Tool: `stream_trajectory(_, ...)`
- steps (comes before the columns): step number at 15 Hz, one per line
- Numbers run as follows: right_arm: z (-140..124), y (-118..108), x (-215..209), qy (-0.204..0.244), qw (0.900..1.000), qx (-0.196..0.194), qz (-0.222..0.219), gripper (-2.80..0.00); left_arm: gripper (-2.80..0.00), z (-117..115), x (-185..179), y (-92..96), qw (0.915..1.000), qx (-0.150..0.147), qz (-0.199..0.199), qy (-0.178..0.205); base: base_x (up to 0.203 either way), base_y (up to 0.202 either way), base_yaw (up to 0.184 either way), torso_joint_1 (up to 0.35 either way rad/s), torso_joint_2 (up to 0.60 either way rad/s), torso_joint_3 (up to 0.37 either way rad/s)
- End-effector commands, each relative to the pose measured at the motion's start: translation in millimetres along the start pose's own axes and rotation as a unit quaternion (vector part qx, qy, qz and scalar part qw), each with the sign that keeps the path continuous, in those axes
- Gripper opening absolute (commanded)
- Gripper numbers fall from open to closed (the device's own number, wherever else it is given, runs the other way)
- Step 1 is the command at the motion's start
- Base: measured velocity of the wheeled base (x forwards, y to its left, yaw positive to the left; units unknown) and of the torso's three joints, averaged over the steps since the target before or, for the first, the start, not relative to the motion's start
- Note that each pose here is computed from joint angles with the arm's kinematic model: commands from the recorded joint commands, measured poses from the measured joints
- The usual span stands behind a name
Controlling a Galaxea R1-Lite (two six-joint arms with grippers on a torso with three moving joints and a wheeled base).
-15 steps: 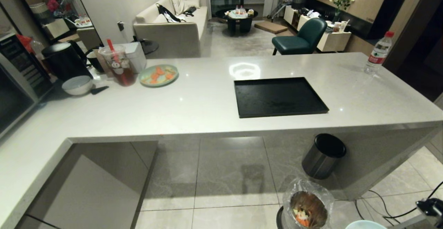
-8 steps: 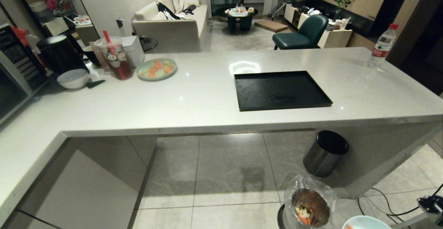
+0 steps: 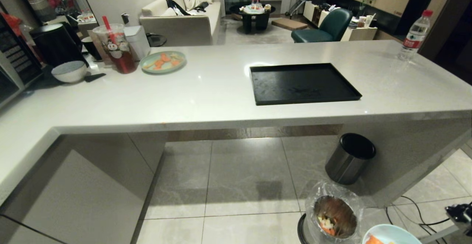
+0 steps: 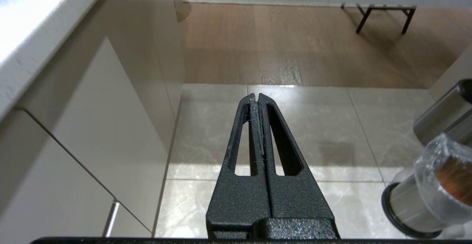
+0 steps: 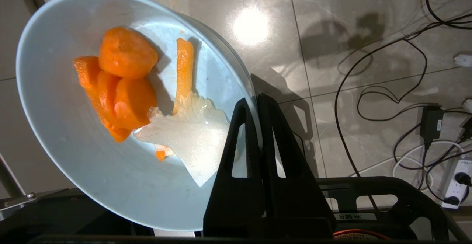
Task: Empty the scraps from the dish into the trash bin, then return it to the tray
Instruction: Move the bowl over the trash can
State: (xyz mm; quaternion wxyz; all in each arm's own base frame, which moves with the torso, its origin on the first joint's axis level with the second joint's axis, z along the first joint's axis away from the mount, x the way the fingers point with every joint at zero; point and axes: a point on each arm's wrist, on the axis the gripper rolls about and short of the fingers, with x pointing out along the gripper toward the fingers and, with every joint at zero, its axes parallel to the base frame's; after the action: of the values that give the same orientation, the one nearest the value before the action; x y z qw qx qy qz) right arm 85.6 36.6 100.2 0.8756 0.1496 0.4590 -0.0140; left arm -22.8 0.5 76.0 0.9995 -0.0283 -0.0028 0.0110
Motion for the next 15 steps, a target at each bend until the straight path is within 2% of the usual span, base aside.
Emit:
stream_trajectory(1, -0.3, -0.4, 0.3, 0.001, 1.0, 0.002, -0.002, -2.8, -2.8, 0.1, 0.1, 0.0, 1.0, 0.0, 0.0, 0.0, 0.0, 0.0, 0.0, -0.188, 0.54, 0.369)
stream_trajectory(9, -3.7, -3.1, -0.4, 0.003, 1.0, 0.001, -0.003, -2.8, -2.8, 0.1, 0.1, 0.0, 1.0, -0.001, 0.0, 0.0, 0.0, 0.0, 0.0, -0.148, 0.52, 0.367)
stream_trajectory(15, -7.7, -5.6, 0.1, 0.007, 1.0, -0.001, -0.005, -2.8, -2.8, 0.1, 0.1, 0.0, 1.0, 0.0, 0.0, 0.0, 0.0, 0.0, 0.0, -0.077, 0.47, 0.388)
